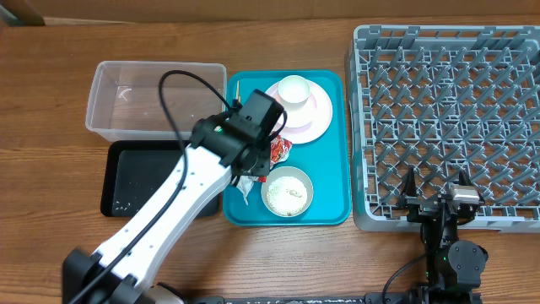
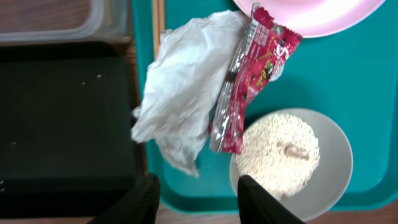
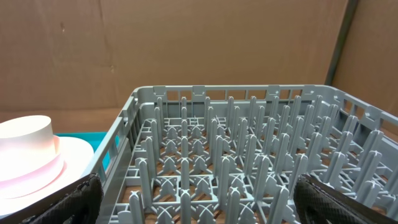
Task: Sort waste into correct bins and load items into the dishwasher
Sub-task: 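Move the left gripper over the red wrapper on the teal tray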
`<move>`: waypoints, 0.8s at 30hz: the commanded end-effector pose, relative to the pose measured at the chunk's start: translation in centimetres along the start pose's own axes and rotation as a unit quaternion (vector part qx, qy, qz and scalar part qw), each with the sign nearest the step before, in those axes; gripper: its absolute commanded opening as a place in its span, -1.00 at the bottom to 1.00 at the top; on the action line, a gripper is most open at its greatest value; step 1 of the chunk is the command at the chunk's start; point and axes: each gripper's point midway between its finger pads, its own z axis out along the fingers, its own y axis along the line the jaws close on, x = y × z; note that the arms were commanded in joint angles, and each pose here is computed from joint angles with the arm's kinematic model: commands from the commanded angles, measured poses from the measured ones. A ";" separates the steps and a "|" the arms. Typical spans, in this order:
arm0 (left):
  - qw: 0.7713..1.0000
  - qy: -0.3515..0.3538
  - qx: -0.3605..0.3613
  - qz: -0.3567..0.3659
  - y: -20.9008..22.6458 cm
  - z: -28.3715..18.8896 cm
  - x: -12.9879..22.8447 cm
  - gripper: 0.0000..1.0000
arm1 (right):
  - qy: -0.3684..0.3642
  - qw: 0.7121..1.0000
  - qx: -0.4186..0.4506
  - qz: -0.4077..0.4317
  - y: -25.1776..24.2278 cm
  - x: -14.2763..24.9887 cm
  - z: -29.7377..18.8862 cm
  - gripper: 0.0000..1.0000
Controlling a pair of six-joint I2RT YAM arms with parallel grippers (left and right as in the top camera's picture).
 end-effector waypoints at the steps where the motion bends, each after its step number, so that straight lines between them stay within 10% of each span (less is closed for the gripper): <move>1: 1.000 0.008 0.007 0.005 -0.8 2.0 -0.5 -0.27 | 0.000 1.000 0.004 -0.003 -0.2 0.3 0.0 1.00; 24: 0.998 0.013 -0.001 0.056 -3.5 10.6 -2.5 -0.37 | 0.000 1.000 0.004 -0.003 -0.2 0.3 0.0 1.00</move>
